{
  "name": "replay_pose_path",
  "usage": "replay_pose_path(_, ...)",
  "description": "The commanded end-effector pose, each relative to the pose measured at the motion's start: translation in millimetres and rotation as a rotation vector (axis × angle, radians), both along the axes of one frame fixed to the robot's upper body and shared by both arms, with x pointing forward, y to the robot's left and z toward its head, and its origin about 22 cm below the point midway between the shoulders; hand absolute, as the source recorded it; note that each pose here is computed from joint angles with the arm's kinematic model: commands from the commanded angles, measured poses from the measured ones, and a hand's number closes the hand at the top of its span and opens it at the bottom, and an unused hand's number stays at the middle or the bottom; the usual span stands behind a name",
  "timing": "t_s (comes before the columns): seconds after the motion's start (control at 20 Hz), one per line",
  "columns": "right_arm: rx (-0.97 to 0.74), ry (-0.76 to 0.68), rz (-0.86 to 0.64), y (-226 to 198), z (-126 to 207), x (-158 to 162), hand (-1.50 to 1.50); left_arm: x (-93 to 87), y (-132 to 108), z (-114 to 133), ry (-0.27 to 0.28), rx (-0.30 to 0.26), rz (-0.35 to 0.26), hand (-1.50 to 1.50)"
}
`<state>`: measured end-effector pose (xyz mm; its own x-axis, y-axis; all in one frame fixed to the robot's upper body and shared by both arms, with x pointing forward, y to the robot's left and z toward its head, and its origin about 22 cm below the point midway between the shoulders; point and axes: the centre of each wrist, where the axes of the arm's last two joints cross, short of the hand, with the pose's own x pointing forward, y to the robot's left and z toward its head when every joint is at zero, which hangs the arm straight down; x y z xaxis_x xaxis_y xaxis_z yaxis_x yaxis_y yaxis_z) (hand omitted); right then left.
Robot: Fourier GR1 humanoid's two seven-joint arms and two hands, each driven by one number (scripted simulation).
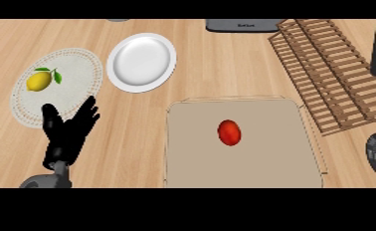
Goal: Pick the cupcake from the tray and place it in the tiered shelf
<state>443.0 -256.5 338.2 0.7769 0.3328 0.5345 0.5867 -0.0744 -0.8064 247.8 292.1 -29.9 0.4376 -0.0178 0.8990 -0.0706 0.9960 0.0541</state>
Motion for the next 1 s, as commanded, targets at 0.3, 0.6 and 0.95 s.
replay_pose_path(0.3, 0.031, -0.001, -0.079, -45.8, -22.6, -1.4, 1.5, -2.4, 9.7, 2.3, -0.013, -0.012, 0.016, 0.0)
replay_pose_path(0.6, 0.023, -0.016, -0.032, -35.1, -44.1, 4.8, 1.5, 16.5, 2.2, 13.0, -0.005, 0.005, -0.001, 0.0)
replay_pose_path(0.95, 0.015, 0.081, -0.037, -38.7, -24.1, 0.4, 1.5, 5.4, -9.4, 2.1, 0.008, -0.003, 0.002, 0.0)
